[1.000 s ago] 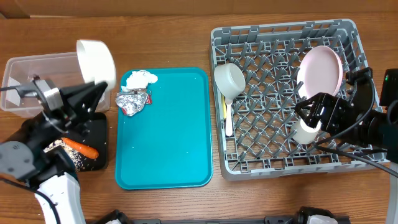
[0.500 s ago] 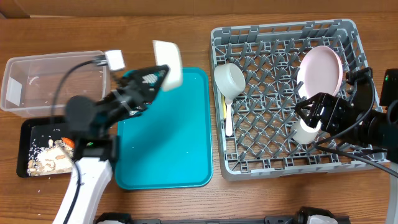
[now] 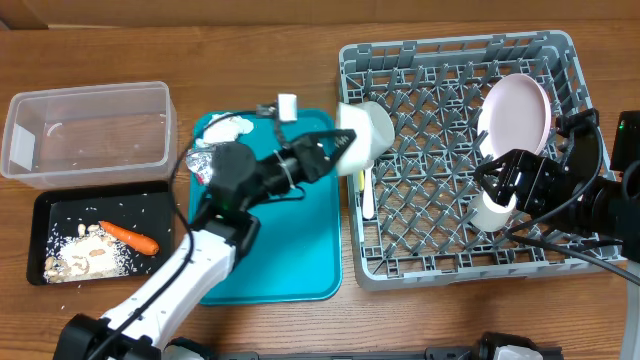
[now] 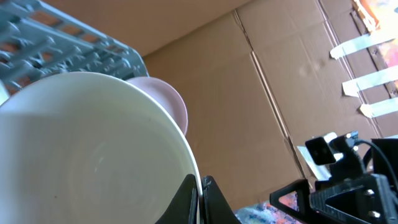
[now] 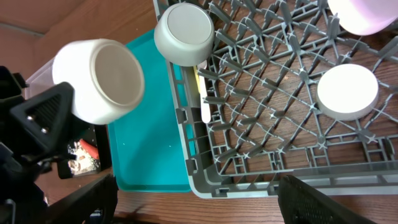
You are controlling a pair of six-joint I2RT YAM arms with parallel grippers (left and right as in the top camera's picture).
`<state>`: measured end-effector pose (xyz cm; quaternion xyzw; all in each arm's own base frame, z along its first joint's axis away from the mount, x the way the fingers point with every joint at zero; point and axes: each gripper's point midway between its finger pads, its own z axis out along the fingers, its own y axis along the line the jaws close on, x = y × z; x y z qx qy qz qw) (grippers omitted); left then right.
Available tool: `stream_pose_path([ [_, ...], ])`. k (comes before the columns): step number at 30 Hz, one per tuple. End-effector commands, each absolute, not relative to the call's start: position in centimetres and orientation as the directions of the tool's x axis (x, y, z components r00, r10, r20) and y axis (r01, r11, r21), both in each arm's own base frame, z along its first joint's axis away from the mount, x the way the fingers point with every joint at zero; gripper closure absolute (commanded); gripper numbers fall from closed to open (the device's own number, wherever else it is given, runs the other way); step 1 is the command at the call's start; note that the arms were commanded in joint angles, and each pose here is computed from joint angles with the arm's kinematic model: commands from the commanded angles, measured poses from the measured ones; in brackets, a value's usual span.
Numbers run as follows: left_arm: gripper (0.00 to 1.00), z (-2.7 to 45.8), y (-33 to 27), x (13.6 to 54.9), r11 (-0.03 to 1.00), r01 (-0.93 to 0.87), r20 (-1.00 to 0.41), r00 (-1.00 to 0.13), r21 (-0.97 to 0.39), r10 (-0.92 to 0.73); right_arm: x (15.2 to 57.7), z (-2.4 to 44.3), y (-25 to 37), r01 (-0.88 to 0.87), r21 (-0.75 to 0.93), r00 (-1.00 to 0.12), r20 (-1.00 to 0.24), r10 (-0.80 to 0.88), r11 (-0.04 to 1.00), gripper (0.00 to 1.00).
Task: Sort waste into correct bins and load items into the dishwasher rack
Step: 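Carry the white bowl over the rack and lower it in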
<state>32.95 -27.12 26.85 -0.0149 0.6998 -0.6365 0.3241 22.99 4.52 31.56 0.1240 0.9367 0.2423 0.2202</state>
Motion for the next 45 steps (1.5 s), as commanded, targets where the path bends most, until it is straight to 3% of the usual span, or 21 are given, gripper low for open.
stream_pose_path([
  [1, 0.96, 25.6, -28.7, 33.6, 0.212, 0.345, -0.405, -0.783, -0.914, -0.473, 23.0, 31.9, 4.5, 0.118, 0.512, -0.867, -0.364, 0.340, 0.851, 0.14],
  [11, 0.96, 23.8, -34.2, 32.3, 0.046, 0.351, -0.333, -0.829, -0.935, -0.450, 23.0, 31.9, 4.5, 0.120, 0.512, -0.868, -0.361, 0.340, 0.851, 0.14],
  [18, 0.96, 22.1, -34.9, 32.6, 0.000, 0.334, -0.299, -0.844, -0.943, -0.445, 22.8, 31.7, 4.5, 0.126, 0.509, -0.871, -0.354, 0.340, 0.852, 0.14],
  [45, 0.96, 18.8, -36.0, 32.0, 0.073, 0.249, -0.256, -0.872, -0.966, -0.417, 22.3, 31.3, 4.2, 0.145, 0.486, -0.878, -0.339, 0.338, 0.862, 0.14],
])
